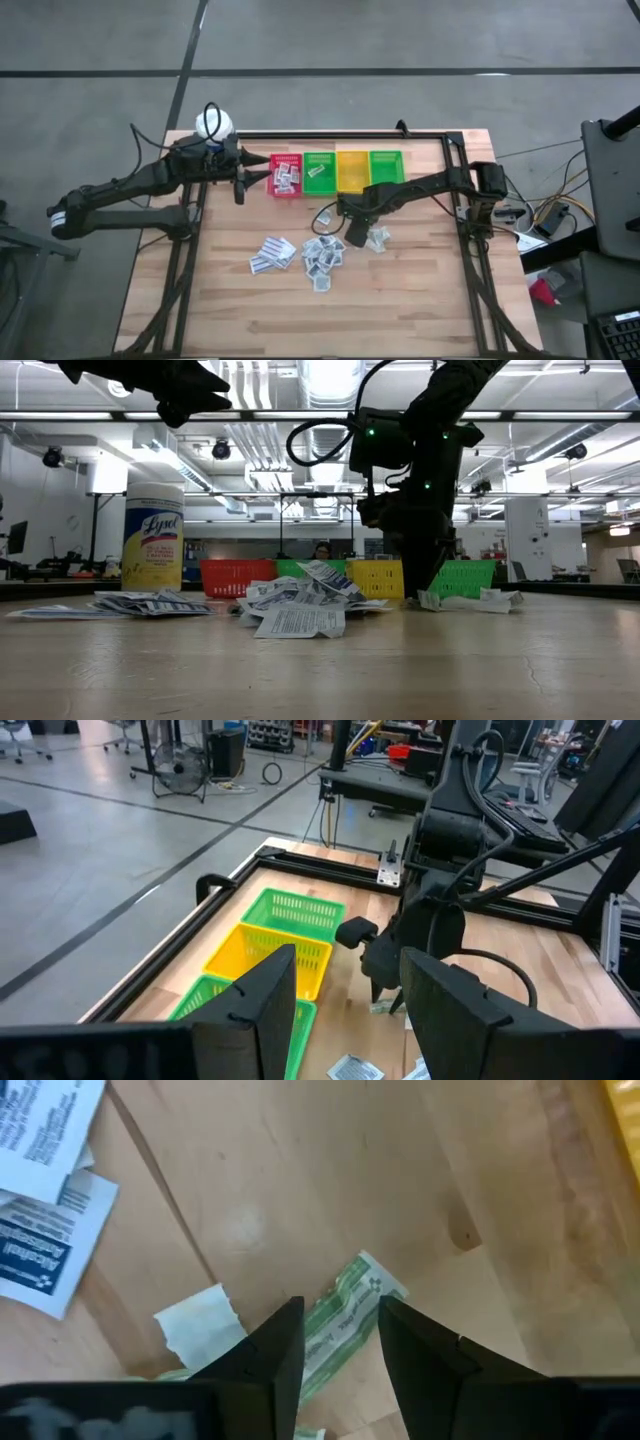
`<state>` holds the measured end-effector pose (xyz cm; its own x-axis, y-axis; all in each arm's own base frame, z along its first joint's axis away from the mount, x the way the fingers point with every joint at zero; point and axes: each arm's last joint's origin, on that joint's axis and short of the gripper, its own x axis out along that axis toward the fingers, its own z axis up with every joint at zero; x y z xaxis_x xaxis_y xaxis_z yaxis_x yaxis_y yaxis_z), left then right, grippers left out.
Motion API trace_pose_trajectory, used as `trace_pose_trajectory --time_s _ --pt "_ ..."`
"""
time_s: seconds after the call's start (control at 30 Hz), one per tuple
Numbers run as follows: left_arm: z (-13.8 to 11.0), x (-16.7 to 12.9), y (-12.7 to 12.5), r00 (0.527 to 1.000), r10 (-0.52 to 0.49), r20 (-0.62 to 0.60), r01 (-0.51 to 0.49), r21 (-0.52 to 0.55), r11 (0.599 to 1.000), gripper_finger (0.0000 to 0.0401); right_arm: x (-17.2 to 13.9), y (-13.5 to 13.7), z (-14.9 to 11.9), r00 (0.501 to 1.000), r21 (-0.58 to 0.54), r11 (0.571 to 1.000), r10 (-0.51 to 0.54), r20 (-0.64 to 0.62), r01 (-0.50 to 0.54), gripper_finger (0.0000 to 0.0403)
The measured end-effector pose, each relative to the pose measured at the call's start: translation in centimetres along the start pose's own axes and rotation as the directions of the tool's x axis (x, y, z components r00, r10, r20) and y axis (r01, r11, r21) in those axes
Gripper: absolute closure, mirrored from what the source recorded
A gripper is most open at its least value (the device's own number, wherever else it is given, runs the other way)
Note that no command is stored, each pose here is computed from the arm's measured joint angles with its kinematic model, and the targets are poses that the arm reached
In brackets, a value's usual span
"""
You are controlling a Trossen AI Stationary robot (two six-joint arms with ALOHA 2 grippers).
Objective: Pick & Place First Aid Supplies
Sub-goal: Put the green bandage into the left green bin
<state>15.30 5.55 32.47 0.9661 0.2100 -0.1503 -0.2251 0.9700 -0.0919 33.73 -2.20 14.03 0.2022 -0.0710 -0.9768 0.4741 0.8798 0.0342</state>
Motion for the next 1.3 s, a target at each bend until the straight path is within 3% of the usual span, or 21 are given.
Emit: trace_pose_trajectory --time_s 0.4,0.73,1.0,1.2,1.3 --pt "0.1 0.0 0.0 1.0 0.001 0.007 -0.001 0.01 1.0 0.0227 0.3 -0.1 -0.4 0.999 0.045 0.999 0.021 -0.025 -0.02 0.0388" --pt "0.1 0.0 0.0 1.0 0.001 0.008 -0.001 0.007 1.0 0.0227 -0.3 -0.2 -0.5 0.997 0.048 0.997 0.069 -0.036 -0.067 0.0394" --pt "0.1 0.0 0.0 1.0 0.0 0.008 0.0 -0.008 1.0 0.0227 -3.6 -0.6 -0.1 0.985 0.026 0.985 0.169 0.042 -0.17 0.0394" --pt "0.0 0.1 0.0 1.0 -0.001 0.005 0.001 -0.017 1.0 0.0227 -6.0 -0.8 0.3 0.95 -0.054 0.957 0.288 0.118 -0.284 0.0394" --pt "-0.2 0.2 0.0 1.0 -0.001 0.003 0.001 -0.019 1.0 0.0227 -7.3 -0.8 0.7 0.902 -0.131 0.916 0.398 0.164 -0.38 0.0394"
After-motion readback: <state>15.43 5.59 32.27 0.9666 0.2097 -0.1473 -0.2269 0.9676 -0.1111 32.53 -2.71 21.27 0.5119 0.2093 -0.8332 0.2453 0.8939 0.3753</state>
